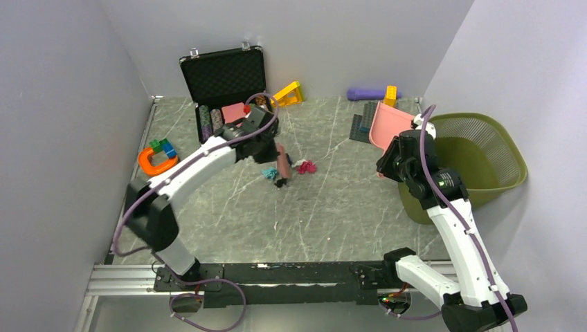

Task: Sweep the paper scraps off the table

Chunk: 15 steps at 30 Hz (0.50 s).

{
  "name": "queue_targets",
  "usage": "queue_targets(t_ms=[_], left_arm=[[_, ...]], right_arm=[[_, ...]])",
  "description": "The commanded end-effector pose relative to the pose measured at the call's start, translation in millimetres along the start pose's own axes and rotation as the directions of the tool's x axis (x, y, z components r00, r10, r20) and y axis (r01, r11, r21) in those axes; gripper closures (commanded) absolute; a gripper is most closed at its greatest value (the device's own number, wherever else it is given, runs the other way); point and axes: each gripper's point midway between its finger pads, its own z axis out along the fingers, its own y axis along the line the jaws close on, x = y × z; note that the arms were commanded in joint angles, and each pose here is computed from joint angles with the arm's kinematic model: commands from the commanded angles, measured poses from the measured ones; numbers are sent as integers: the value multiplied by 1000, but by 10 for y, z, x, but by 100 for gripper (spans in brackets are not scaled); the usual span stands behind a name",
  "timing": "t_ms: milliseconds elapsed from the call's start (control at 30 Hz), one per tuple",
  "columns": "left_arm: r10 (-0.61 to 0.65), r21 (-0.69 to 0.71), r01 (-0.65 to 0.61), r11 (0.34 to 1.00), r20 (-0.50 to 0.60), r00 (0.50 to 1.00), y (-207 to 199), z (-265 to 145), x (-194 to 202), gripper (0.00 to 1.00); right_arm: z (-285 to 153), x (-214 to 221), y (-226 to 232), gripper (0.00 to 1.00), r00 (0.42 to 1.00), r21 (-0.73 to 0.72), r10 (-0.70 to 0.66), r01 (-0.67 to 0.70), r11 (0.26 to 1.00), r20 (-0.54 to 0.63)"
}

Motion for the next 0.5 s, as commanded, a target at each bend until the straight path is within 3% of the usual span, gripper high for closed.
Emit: queue_targets(t_ms=[0, 100, 167, 300, 467], left_arm=[[212, -218, -208, 953, -6, 977, 719, -606, 105, 100], [317, -45, -315, 948, 20, 948, 520, -921, 132, 100], [346, -10, -346, 938, 62, 936, 465, -1102, 74, 100], [421, -164, -397, 903, 160, 893, 621, -1254, -269, 100], [596, -377, -527, 761, 89, 798, 731, -1059, -646, 100]], right_arm=[[37, 65, 25, 100, 999, -22, -43, 42, 999, -26], [145, 254, 97, 100, 988, -71, -107, 100, 992, -113], [212, 448, 178, 100, 963, -125, -175, 152, 980, -205], [249, 848, 363, 100, 889, -195, -315, 262, 945, -332], [202, 1466, 425, 100, 739, -237, -461, 396, 887, -491]])
